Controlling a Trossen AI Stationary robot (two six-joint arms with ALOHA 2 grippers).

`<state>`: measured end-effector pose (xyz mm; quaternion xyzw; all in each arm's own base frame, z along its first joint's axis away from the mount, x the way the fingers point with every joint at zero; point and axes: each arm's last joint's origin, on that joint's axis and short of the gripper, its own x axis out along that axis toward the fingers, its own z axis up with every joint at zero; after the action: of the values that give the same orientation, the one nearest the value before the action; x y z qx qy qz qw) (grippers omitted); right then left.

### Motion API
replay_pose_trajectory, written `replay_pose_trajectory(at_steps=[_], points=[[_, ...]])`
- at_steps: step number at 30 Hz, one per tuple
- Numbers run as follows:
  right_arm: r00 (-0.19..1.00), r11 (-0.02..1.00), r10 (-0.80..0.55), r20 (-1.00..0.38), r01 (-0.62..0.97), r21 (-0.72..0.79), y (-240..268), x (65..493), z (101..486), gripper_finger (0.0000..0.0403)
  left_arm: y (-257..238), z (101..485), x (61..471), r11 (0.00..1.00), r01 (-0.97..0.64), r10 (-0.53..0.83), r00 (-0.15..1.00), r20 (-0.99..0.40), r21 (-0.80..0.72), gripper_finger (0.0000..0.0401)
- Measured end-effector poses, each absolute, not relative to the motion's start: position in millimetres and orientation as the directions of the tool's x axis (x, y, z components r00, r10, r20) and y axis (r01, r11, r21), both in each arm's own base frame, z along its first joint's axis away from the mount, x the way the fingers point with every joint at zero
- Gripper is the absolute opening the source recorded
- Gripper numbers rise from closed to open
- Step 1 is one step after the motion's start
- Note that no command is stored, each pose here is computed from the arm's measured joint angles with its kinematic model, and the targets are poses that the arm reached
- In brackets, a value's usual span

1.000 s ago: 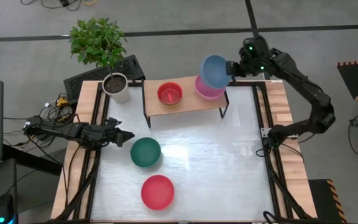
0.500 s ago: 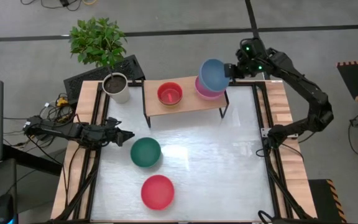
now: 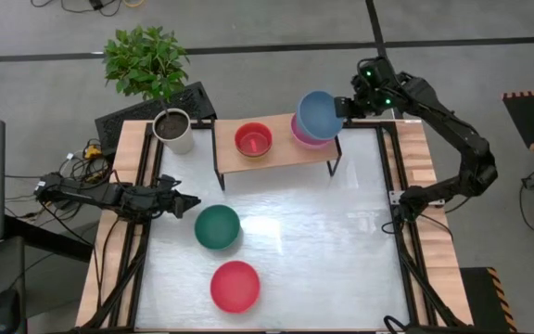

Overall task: Place and stack bowls onto a shelf
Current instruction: Stack the blue bowl on top of the pink bowl on the shelf

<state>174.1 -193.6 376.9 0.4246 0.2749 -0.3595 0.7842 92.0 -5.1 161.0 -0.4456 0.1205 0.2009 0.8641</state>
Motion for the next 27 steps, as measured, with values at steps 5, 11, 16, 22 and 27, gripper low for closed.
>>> replay_pose_trajectory(at_steps=[5,11,16,22,27], points=[[0.59,0.392,-0.331,-0.736,0.796,0.462,-193.7,174.1,376.9,0.0076,-4.9,161.0,91.9,0.52,-0.459,0.25,0.888,-0.386,-0.72,0.014],[0.593,0.393,-0.336,-0.732,0.795,0.463,-194.3,174.0,377.4,0.0127,-4.4,161.1,91.8,0.519,-0.465,0.265,0.885,-0.383,-0.717,0.014],[0.609,0.402,-0.355,-0.71,0.785,0.472,-196.2,175.6,379.6,0.0158,-4.4,161.1,91.8,0.519,-0.466,0.265,0.885,-0.383,-0.717,0.014],[0.626,0.412,-0.376,-0.684,0.774,0.482,-198.0,177.1,382.8,0.0165,-4.4,161.1,91.8,0.519,-0.466,0.265,0.885,-0.383,-0.717,0.014],[0.639,0.422,-0.395,-0.66,0.764,0.488,-197.8,176.5,392.1,0.0163,-4.5,161.1,91.8,0.518,-0.465,0.264,0.885,-0.383,-0.718,0.014]])
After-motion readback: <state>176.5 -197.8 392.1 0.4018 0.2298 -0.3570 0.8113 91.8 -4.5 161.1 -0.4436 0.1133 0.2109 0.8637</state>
